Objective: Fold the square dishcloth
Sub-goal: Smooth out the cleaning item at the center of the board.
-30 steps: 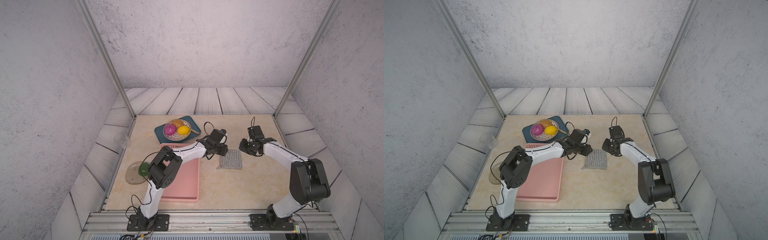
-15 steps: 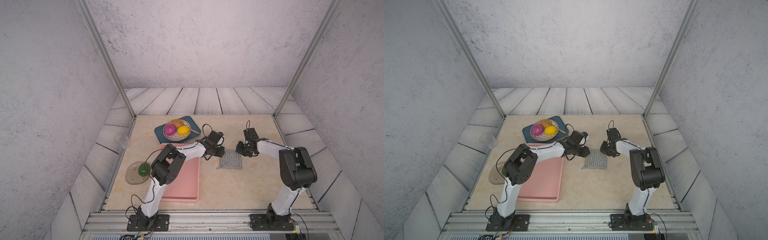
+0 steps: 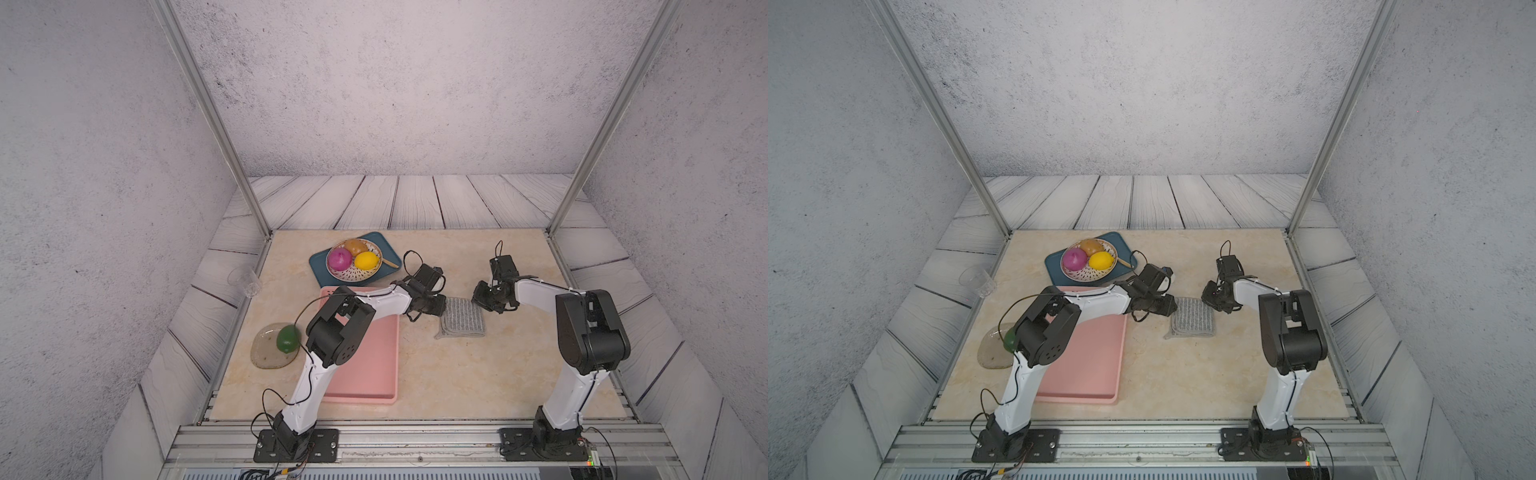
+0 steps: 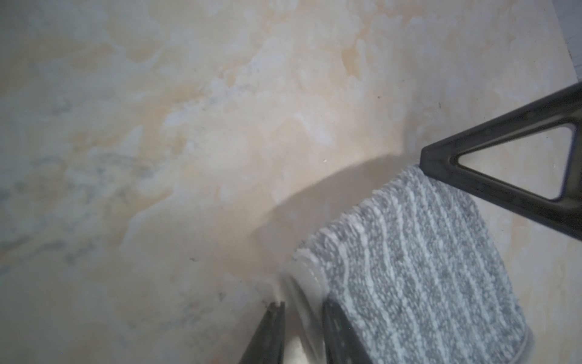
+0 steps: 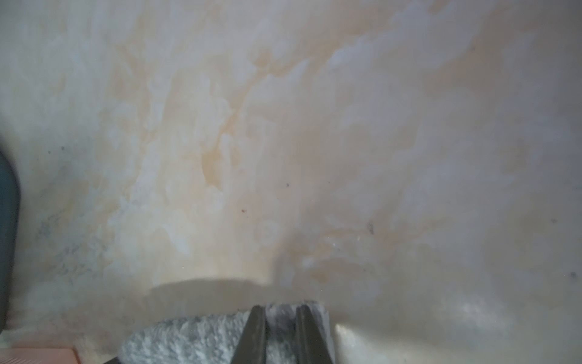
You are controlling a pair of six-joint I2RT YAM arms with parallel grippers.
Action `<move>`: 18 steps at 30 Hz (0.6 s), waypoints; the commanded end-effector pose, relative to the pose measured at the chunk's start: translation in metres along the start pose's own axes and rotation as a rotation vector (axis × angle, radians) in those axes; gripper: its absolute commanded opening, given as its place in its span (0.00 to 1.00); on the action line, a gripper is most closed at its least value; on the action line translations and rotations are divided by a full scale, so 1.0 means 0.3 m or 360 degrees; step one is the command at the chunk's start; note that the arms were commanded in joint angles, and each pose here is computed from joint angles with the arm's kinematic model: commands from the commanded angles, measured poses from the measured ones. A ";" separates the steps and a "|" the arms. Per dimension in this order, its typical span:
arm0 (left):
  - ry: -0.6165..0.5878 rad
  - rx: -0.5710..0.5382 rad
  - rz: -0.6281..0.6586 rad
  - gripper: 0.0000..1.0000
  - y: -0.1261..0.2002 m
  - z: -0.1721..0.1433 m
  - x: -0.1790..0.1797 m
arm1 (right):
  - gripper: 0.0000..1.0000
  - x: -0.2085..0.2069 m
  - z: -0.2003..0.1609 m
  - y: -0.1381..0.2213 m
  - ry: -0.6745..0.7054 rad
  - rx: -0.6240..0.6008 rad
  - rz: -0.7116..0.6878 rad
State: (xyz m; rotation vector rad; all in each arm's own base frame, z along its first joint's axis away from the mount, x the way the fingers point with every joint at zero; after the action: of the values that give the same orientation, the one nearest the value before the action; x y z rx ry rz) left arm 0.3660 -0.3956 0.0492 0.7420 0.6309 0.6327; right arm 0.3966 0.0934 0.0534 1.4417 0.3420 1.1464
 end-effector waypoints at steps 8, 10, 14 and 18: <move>0.0010 -0.0147 0.0009 0.35 0.161 0.088 -0.032 | 0.20 0.037 0.034 0.091 0.0097 -0.0072 0.0039; 0.0003 -0.0174 -0.0001 0.35 0.188 0.106 -0.043 | 0.21 0.035 0.035 0.110 0.0105 -0.0093 0.0035; -0.0016 -0.0187 -0.0038 0.35 0.194 0.129 -0.060 | 0.21 0.030 0.030 0.129 0.0109 -0.0111 0.0030; -0.0024 -0.0162 -0.0074 0.33 0.162 0.137 -0.066 | 0.21 0.020 0.025 0.121 0.0097 -0.0103 0.0018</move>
State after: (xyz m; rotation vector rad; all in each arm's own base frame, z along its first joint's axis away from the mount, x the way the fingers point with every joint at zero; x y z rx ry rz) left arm 0.3656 -0.3964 0.1219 0.6161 0.5855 0.6308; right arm 0.3990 0.0910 0.0937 1.3639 0.3085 1.2350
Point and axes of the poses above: each gripper's point midway between its finger pads, its own y axis back along the fingers, its own x axis along the line the jaws close on, z = x × y, the point moved 3 cm from there along y, back along the fingers, and after that the axes turned 11 degrees about -y, right-handed, at the moved point
